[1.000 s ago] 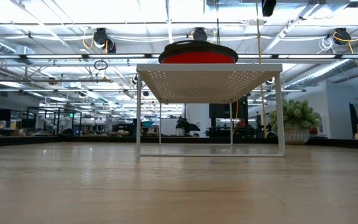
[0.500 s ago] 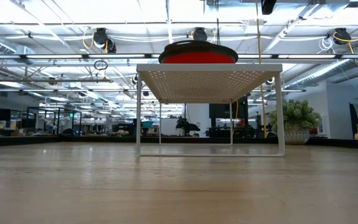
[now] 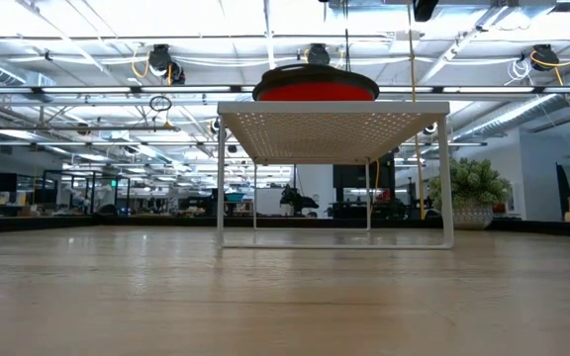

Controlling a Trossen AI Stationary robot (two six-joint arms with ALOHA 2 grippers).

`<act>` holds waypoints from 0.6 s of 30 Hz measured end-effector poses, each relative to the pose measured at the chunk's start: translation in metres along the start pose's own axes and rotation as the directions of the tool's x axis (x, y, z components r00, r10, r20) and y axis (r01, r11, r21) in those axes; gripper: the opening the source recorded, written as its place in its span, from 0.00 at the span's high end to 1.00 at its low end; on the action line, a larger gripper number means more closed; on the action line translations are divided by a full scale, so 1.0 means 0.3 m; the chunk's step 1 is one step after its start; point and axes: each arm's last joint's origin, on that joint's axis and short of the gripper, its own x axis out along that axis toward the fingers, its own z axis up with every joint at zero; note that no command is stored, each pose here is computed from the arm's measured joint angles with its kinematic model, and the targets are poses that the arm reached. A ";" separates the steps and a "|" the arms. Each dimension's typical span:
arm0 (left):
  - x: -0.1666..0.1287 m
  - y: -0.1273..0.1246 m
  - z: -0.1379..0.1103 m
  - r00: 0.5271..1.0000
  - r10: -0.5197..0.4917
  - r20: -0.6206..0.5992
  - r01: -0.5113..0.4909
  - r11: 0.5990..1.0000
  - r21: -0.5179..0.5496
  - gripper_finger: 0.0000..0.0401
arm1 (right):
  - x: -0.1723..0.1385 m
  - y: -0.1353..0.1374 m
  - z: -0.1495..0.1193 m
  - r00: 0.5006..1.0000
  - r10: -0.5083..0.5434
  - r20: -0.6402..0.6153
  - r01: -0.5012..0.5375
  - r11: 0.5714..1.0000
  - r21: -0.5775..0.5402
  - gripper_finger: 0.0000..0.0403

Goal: Pick & Place Fruit
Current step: Put the yellow knife on the shelf

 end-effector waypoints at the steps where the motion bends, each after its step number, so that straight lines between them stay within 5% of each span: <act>1: -0.001 0.001 0.000 1.000 0.001 0.000 -0.001 1.000 0.000 0.89 | -0.002 0.000 0.000 1.000 -0.001 -0.003 0.001 1.000 0.002 0.69; 10: -0.019 0.026 0.007 0.999 0.036 0.000 -0.036 0.999 -0.005 0.88 | -0.053 -0.005 0.006 0.997 0.007 -0.080 -0.005 1.000 0.017 0.64; 18: -0.057 0.017 0.020 0.995 0.078 -0.061 -0.080 0.996 -0.030 0.89 | -0.130 -0.017 0.019 0.989 -0.016 -0.147 0.014 1.000 -0.013 0.70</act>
